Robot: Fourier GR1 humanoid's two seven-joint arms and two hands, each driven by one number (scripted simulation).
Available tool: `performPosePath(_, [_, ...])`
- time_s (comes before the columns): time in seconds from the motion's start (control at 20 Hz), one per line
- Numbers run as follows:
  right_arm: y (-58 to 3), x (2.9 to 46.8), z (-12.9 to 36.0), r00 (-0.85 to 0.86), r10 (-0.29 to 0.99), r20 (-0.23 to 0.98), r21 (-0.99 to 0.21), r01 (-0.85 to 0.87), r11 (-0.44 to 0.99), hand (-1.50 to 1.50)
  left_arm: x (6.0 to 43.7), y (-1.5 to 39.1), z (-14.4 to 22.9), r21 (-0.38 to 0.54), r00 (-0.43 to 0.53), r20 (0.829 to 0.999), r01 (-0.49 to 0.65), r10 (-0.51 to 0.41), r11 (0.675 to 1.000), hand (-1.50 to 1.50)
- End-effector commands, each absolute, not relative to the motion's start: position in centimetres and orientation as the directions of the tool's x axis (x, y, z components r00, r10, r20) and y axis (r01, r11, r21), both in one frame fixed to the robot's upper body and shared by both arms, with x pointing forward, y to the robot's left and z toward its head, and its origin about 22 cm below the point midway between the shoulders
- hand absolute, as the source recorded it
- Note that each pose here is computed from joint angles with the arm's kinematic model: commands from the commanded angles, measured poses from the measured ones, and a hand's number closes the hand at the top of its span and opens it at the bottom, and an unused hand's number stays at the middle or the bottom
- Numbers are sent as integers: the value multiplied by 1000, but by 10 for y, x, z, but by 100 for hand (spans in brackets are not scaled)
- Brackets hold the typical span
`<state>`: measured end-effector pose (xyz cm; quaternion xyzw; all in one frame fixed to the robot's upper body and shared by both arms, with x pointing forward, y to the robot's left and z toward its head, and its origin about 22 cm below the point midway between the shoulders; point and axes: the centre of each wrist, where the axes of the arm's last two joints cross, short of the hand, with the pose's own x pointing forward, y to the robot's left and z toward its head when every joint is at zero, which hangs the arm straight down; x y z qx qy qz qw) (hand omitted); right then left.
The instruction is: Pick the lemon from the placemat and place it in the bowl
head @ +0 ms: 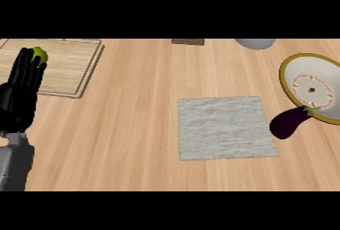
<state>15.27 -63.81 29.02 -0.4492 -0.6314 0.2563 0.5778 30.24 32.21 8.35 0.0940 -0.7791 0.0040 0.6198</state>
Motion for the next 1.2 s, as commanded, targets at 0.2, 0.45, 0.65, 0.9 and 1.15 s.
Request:
performPosePath(0.2, [-602, 220, 295, -31, 838, 545, -833, 100, 545, 150, 307, 298, 79, 105, -221, 966, -129, -132, 986, 0])
performPosePath(0.45, [-569, 270, 289, -19, 846, 533, -846, 26, 533, 150, 303, 311, 87, 119, -232, 962, -128, -146, 985, 0])
performPosePath(0.65, [-549, 296, 270, -26, 831, 556, -830, -55, 554, 150, 300, 328, 82, 110, -210, 967, -154, -141, 982, 0])
performPosePath(0.9, [-512, 336, 213, -11, 839, 544, -836, -92, 541, 150, 306, 327, 89, 101, -215, 967, -167, -137, 981, 0])
performPosePath(1.15, [-502, 351, 183, 72, 896, 438, -895, -54, 442, 150, 299, 311, 78, 108, -222, 965, -149, -139, 983, 0])
